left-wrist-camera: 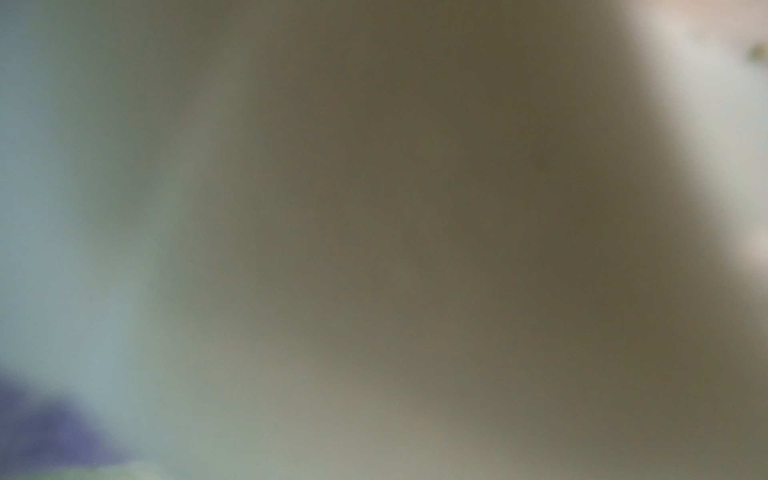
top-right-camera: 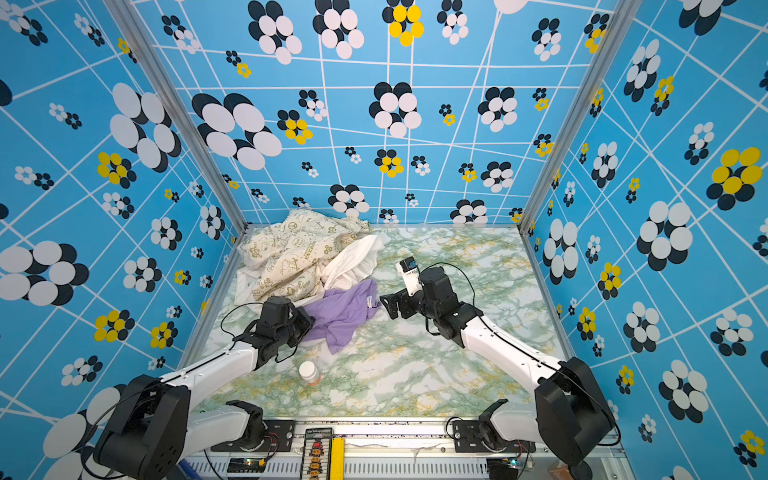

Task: Pick out a specific cloth from the pile

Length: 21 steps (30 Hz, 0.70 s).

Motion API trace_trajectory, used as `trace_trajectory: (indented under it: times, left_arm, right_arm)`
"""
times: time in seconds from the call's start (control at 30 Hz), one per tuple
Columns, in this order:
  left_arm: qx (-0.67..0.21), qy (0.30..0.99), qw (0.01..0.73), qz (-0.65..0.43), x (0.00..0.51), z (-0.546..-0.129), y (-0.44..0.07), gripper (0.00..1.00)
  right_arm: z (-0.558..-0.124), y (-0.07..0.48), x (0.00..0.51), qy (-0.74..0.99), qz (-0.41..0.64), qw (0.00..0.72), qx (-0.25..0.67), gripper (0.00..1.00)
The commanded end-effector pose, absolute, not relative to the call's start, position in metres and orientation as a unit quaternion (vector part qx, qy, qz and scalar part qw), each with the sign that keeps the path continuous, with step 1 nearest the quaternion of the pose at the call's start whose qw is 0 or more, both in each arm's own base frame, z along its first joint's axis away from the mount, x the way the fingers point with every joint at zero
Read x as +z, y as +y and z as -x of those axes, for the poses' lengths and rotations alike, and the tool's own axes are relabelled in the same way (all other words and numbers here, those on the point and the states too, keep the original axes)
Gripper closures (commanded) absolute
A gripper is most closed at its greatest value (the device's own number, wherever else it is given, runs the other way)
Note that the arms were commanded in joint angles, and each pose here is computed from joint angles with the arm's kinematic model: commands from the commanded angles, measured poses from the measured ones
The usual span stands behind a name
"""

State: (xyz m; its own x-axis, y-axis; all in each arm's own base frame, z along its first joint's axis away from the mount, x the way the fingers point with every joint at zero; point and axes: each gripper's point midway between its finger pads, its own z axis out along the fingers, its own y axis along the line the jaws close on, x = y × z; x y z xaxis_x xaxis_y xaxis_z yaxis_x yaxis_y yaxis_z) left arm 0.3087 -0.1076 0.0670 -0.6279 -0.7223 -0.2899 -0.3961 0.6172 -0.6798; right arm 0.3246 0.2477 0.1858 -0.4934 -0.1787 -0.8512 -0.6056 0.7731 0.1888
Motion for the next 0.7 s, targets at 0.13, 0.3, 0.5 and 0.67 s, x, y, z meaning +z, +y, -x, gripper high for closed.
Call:
trace_trajectory:
  times: [0.13, 0.3, 0.5, 0.67]
  left_arm:
    - [-0.298, 0.840, 0.358, 0.278, 0.136, -0.331, -0.105, 1.00]
    - [-0.292, 0.838, 0.402, 0.227, 0.202, -0.341, -0.103, 1.00]
    - [-0.307, 0.808, 0.459, 0.205, 0.278, -0.357, -0.100, 1.00]
    - [-0.300, 0.784, 0.506, 0.196, 0.336, -0.369, -0.089, 1.00]
  right_arm:
    - [-0.320, 0.240, 0.195, 0.823, 0.247, 0.462, 0.219, 0.01]
    - [-0.321, 0.236, 0.198, 0.821, 0.243, 0.471, 0.211, 0.01]
    - [-0.321, 0.235, 0.203, 0.817, 0.236, 0.481, 0.214, 0.01]
    - [-0.320, 0.232, 0.205, 0.816, 0.237, 0.485, 0.207, 0.01]
